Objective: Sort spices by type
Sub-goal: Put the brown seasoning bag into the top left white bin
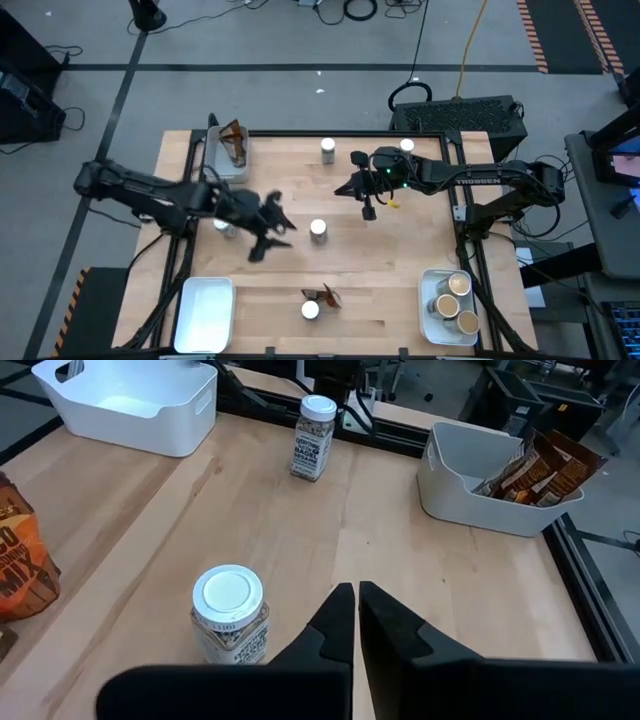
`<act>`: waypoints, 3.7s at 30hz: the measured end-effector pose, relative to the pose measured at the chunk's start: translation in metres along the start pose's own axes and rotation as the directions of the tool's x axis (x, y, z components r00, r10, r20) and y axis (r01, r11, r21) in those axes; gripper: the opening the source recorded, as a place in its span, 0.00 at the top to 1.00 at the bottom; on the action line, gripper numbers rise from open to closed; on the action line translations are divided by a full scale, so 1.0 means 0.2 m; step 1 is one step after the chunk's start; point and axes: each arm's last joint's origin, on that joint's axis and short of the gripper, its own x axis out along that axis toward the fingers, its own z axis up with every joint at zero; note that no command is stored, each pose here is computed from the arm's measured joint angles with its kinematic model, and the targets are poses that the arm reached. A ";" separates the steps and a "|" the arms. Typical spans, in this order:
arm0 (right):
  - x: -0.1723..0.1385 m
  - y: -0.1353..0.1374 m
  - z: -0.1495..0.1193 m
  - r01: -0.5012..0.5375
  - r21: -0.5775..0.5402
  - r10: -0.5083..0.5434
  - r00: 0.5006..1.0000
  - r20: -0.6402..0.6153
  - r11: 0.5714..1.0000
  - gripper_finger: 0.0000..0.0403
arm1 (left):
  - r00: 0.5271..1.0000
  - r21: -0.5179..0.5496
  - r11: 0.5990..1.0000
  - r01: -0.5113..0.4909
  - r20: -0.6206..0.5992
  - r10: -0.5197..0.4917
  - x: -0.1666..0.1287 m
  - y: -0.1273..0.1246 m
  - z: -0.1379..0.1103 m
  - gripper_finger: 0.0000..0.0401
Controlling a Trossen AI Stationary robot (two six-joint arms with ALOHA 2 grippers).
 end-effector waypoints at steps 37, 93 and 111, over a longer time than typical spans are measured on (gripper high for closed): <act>0.00 0.00 0.00 -0.001 0.106 0.002 1.000 -0.004 0.994 1.00 | 0.918 0.020 0.999 0.030 -0.397 -0.020 0.70 -0.42 -0.04 0.45; 0.00 0.01 -0.01 -0.005 0.118 0.008 1.000 -0.022 0.993 1.00 | 0.584 0.199 0.801 -0.564 -0.590 0.558 -0.47 0.33 0.06 1.00; 0.00 0.01 -0.02 -0.010 0.107 0.015 0.999 -0.045 0.994 1.00 | 0.279 -0.080 0.342 -0.936 -0.761 0.586 -0.89 0.81 -0.14 1.00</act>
